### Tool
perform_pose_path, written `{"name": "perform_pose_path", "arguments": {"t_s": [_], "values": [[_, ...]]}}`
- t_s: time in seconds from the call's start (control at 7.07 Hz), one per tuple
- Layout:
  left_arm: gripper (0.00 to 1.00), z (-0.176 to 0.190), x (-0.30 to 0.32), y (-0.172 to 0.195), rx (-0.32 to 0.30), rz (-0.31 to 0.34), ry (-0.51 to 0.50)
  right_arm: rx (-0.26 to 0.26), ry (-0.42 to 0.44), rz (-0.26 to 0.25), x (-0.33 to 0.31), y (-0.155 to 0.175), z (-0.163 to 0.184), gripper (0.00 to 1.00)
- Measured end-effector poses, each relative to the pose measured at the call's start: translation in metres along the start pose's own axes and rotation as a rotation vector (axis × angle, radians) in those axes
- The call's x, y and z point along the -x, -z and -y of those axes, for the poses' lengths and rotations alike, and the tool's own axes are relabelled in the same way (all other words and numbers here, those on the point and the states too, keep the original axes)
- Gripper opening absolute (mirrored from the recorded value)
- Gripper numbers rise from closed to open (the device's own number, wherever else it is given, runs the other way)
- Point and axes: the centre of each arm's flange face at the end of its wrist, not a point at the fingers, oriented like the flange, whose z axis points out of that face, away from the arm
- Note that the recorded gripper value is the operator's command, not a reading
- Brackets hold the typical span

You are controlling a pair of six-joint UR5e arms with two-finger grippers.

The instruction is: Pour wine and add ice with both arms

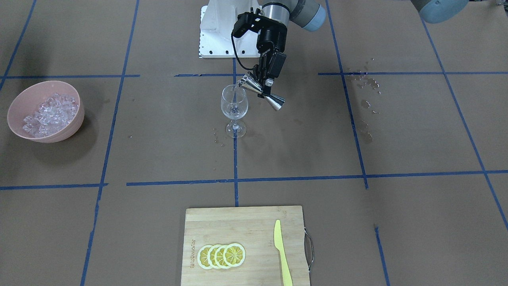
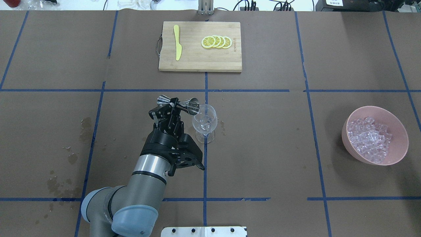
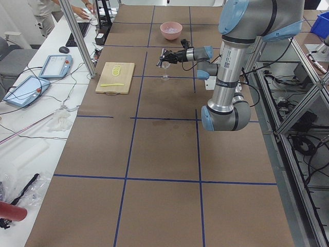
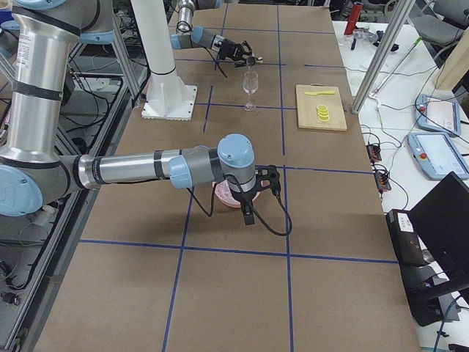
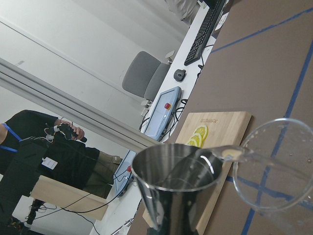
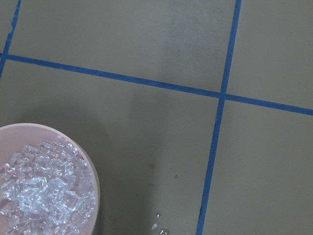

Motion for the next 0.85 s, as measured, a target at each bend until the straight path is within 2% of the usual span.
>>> {"name": "perform_pose_path", "arguments": {"t_s": [0.42,0.85], "values": [[0.00,0.000,0.002,0.001,0.009,0.031,-0.158,0.002,-0.003,0.002,0.000,-0.001,-0.001,1.00],[0.00,0.011,0.009,0.003,0.007,0.047,-0.374,0.002,-0.005,0.002,0.000,-0.001,-0.001,1.00]]}}
